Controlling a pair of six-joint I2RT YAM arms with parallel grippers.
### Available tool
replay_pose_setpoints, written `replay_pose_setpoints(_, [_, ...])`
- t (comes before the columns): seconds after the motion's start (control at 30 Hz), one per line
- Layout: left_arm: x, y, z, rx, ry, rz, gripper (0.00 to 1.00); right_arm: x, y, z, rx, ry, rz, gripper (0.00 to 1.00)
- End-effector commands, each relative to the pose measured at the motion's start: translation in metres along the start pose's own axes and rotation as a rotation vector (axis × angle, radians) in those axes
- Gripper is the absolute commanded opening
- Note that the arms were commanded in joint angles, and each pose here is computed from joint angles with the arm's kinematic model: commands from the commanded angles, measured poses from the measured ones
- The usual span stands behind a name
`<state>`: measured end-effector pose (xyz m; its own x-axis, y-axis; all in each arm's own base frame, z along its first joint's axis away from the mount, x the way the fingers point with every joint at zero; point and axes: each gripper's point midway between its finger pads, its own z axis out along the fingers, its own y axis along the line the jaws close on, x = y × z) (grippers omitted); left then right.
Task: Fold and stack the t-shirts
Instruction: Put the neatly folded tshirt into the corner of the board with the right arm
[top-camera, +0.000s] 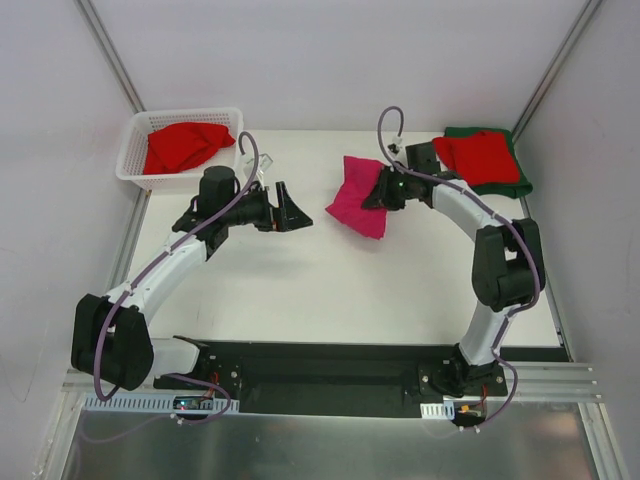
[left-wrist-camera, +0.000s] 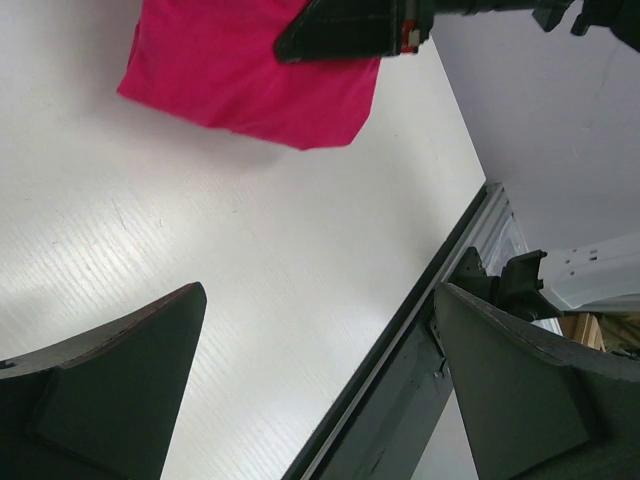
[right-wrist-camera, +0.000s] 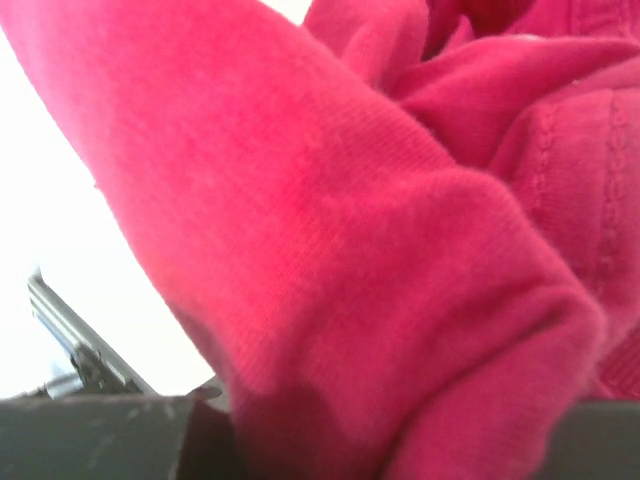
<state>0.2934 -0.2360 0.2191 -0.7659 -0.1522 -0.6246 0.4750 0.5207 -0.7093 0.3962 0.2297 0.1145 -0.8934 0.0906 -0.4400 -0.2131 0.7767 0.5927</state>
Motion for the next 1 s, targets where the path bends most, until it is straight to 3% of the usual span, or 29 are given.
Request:
replay_pose_setpoints(0.0, [-0.006,-0.005,-0.006,0.015,-0.031,0.028,0.99,-0.066,0.024,-0.047,-0.036,-0.194,-0.089,0.01])
replay_pose_setpoints(0.2, [-0.004,-0.005,-0.007,0.015,-0.034,0.025,0.99,-0.118,0.012,-0.077,0.015,-0.342,-0.085,0.01])
replay_pose_setpoints(0.73, [0.001,0.001,-0.009,0.004,-0.04,0.015,0.99,-0.251,-0.099,-0.182,0.101,-0.663,0.117,0.01])
replay_pose_setpoints(0.97, [0.004,0.012,-0.007,-0.012,-0.032,-0.007,0.99,-0.268,-0.157,-0.203,0.124,-0.711,0.19,0.01])
